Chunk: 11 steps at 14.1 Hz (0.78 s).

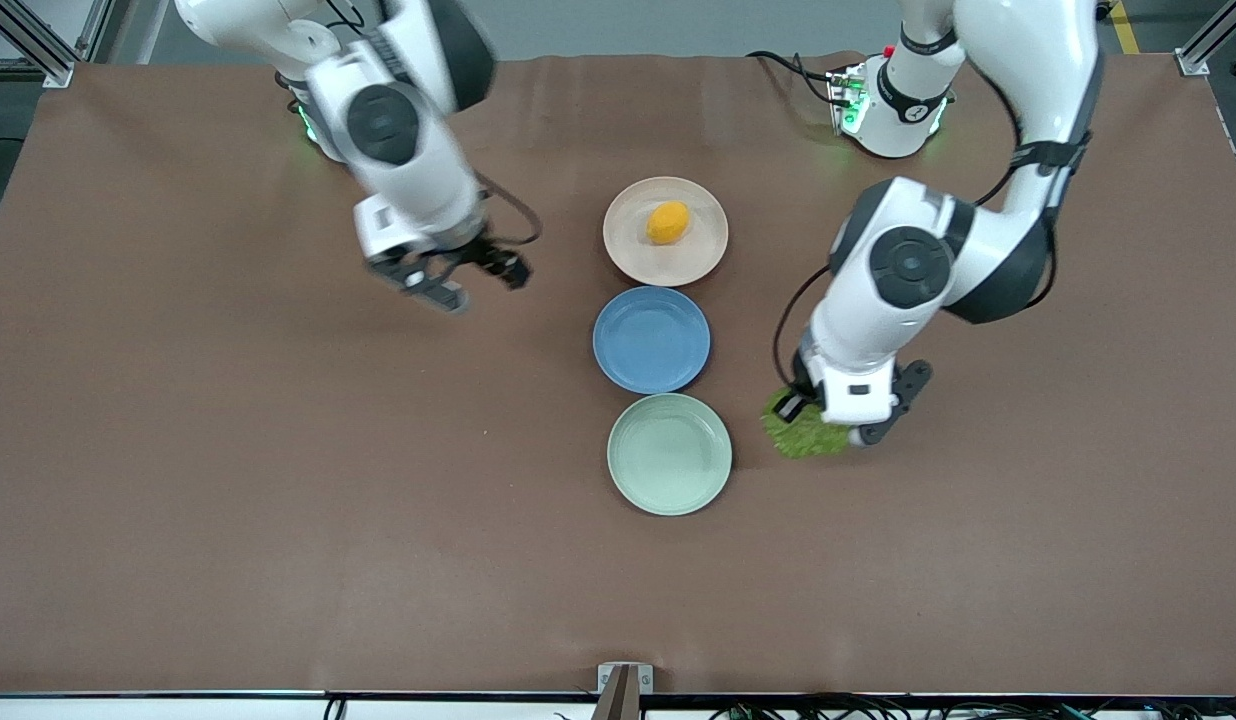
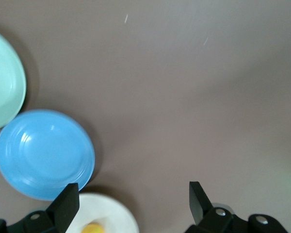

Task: Pick lemon and lettuce from plates
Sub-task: 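Lift the lettuce with the left gripper while the right gripper reaches the lemon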

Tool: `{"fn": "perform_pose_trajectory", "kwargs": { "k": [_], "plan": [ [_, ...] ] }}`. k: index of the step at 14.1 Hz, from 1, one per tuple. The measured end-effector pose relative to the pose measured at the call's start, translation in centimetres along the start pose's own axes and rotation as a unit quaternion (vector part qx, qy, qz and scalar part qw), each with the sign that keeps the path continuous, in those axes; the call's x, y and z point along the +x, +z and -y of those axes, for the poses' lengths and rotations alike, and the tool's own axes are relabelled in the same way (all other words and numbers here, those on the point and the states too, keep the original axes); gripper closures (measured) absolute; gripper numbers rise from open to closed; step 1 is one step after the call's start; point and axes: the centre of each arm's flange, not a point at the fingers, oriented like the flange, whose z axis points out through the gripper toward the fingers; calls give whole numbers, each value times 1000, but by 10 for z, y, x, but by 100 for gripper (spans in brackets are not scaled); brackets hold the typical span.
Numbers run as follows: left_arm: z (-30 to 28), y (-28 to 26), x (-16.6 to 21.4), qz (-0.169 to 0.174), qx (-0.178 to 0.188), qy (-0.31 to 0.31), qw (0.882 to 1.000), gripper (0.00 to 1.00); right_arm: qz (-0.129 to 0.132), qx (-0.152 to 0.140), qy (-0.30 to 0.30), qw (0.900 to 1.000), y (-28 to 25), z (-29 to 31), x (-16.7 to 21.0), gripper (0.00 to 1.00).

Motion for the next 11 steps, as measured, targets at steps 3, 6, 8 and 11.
{"fn": "perform_pose_trajectory", "kwargs": {
  "k": [3, 6, 8, 11],
  "plan": [
    [57, 19, 27, 2, 14, 25, 1000, 95, -9, 12, 43, 999, 44, 31, -78, 0],
    [105, 53, 46, -8, 2, 23, 1000, 95, -14, 18, 73, 997, 97, 52, -126, 0],
    [132, 78, 57, -14, -9, 20, 1000, 95, -16, 23, 89, 996, 128, 61, -144, 0],
    [156, 107, 58, -22, -24, 20, 999, 95, -18, 32, 103, 994, 157, 70, -172, 0]
  ]
}}
